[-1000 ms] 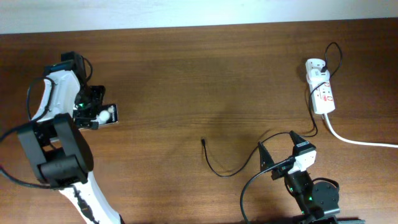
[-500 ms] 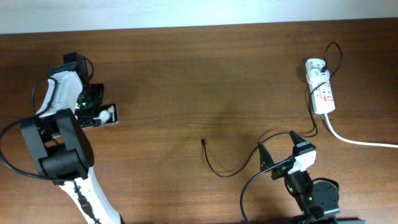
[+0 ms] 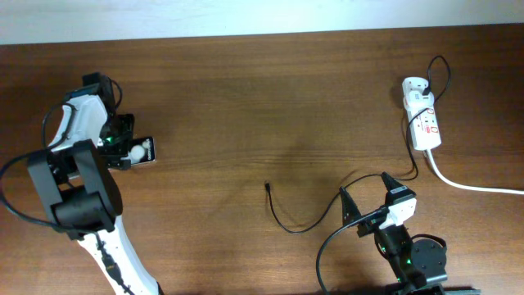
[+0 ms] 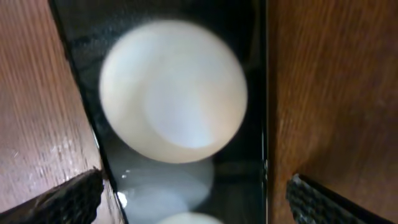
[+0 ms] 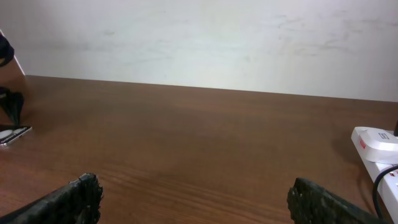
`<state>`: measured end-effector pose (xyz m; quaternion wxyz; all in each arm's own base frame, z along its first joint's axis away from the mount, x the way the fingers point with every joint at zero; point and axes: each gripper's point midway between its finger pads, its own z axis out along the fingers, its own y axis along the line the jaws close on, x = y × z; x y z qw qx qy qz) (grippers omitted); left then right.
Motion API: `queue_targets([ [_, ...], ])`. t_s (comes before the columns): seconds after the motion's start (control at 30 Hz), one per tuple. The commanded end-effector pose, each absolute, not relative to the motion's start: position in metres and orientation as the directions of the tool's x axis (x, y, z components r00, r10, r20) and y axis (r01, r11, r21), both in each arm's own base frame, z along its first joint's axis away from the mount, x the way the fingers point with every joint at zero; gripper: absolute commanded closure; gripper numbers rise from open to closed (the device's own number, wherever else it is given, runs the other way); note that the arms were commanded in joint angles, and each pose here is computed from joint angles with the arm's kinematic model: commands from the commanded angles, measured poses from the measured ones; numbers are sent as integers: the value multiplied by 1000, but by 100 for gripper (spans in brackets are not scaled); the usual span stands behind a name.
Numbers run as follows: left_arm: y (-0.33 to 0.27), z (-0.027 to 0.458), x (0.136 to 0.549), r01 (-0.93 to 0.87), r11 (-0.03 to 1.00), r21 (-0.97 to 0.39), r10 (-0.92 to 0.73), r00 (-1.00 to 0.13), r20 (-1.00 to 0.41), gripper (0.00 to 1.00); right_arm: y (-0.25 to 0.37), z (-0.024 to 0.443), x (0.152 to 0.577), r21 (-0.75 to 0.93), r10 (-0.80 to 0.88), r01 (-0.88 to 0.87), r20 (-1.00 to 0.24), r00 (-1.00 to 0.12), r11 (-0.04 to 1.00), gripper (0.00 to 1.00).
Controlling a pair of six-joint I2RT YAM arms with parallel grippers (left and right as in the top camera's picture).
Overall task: Plug charger to phone and switch on socket
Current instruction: 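Close the left gripper on the phone's long edges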
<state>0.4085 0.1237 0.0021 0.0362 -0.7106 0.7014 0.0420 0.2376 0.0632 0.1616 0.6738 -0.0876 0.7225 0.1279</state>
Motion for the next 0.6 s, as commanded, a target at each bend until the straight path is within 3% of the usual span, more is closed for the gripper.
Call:
queue_targets([
  [0.0,128,-19,402,-998,-36,59,-993,29,-112,1,63,160,237,78,56,-298,-995,-83,951,2],
  [0.3,136,-19,398,-997,-53,64,-992,45,-119,0,63,160,237,78,56,-298,-995,-83,951,1],
  [0.57,134,-29,386,-992,-64,113,-996,57,-64,11,63,160,237,78,56,-298,-995,-83,951,1],
])
